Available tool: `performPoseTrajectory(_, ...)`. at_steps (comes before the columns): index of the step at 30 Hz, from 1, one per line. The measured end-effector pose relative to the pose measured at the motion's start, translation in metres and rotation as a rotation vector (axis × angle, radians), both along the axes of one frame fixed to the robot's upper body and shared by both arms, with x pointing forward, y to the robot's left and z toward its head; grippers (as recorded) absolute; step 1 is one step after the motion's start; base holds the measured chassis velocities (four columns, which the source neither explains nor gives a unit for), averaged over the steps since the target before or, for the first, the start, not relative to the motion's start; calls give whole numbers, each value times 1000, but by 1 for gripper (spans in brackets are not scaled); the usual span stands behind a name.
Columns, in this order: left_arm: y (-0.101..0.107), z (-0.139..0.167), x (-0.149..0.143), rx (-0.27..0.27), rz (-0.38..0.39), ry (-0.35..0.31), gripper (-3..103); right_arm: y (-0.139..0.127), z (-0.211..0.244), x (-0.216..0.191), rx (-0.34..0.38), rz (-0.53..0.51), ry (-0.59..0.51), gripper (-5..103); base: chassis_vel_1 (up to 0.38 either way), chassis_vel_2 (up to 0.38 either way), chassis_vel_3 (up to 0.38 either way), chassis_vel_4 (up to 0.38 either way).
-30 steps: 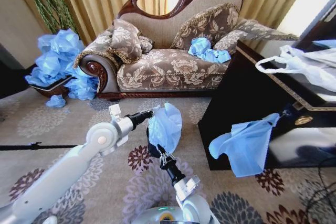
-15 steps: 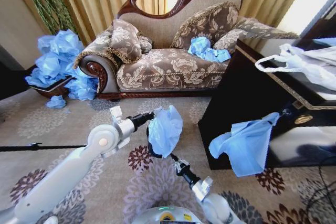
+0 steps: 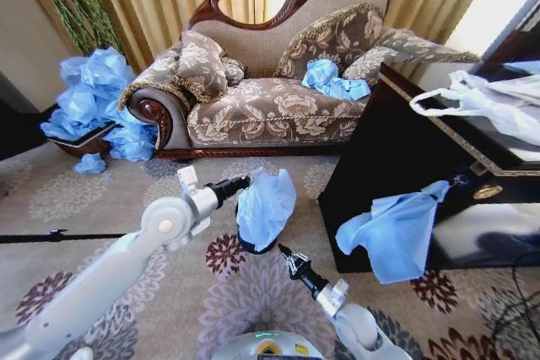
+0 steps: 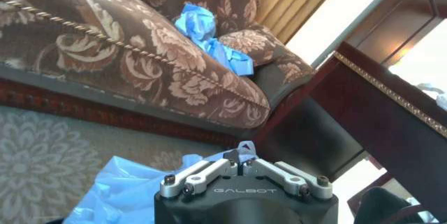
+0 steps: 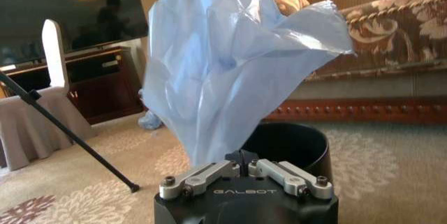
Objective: Place a garbage bag over the trash bin.
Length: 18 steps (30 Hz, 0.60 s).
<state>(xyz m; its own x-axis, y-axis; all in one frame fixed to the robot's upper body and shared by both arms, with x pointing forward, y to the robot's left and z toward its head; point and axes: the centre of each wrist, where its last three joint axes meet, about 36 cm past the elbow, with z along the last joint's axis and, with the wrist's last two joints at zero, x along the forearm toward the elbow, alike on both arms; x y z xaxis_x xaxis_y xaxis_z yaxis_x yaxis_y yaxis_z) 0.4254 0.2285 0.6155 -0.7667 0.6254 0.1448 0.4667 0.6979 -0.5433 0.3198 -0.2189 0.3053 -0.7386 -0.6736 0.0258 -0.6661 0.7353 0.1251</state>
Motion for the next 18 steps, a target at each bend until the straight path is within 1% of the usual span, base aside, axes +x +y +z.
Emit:
performPoseTrajectory(1,-3,3,3,1,5,-2,0,-2,2,3,-1,0,-6,0,0,0,0,0)
performPoseTrajectory(3,-13,9,7,9,44,-3,0,-5,5,6,-1,-2,-14,0,0,0,0,0)
performPoseTrajectory(4,-13,9,7,9,44,-3,0,-5,5,6,-1,-2,-14,0,0,0,0,0)
performPoseTrajectory(5,-17,13,9,14,66,-7,0,-5,6,7,-2,-4,-18,0,0,0,0,0)
performPoseTrajectory(7,-21,24,17,49,115,-50,0,-6,10,9,7,-15,-27,0,0,0,0,0)
performPoseTrajectory(8,-21,24,17,49,115,-50,0,-6,10,9,7,-15,-27,0,0,0,0,0)
performPoseTrajectory(9,-22,28,19,69,132,-70,0,-6,12,9,11,-19,-31,0,0,0,0,0)
performPoseTrajectory(10,-25,37,26,113,169,-126,0,-7,15,12,19,-28,-39,0,0,0,0,0)
performPoseTrajectory(11,-26,41,30,127,180,-148,0,-8,17,14,22,-33,-43,0,0,0,0,0)
performPoseTrajectory(12,-26,41,30,127,180,-148,0,-8,17,14,22,-33,-43,0,0,0,0,0)
performPoseTrajectory(14,-32,60,43,146,204,-203,0,-11,22,23,29,-47,-61,0,0,0,0,0)
performPoseTrajectory(15,-37,68,50,147,213,-217,0,-13,23,27,32,-55,-67,0,0,0,0,0)
performPoseTrajectory(16,-37,68,50,147,213,-217,0,-13,23,27,32,-55,-67,0,0,0,0,0)
performPoseTrajectory(18,-50,79,59,152,224,-221,0,-15,27,34,42,-71,-78,0,0,0,0,0)
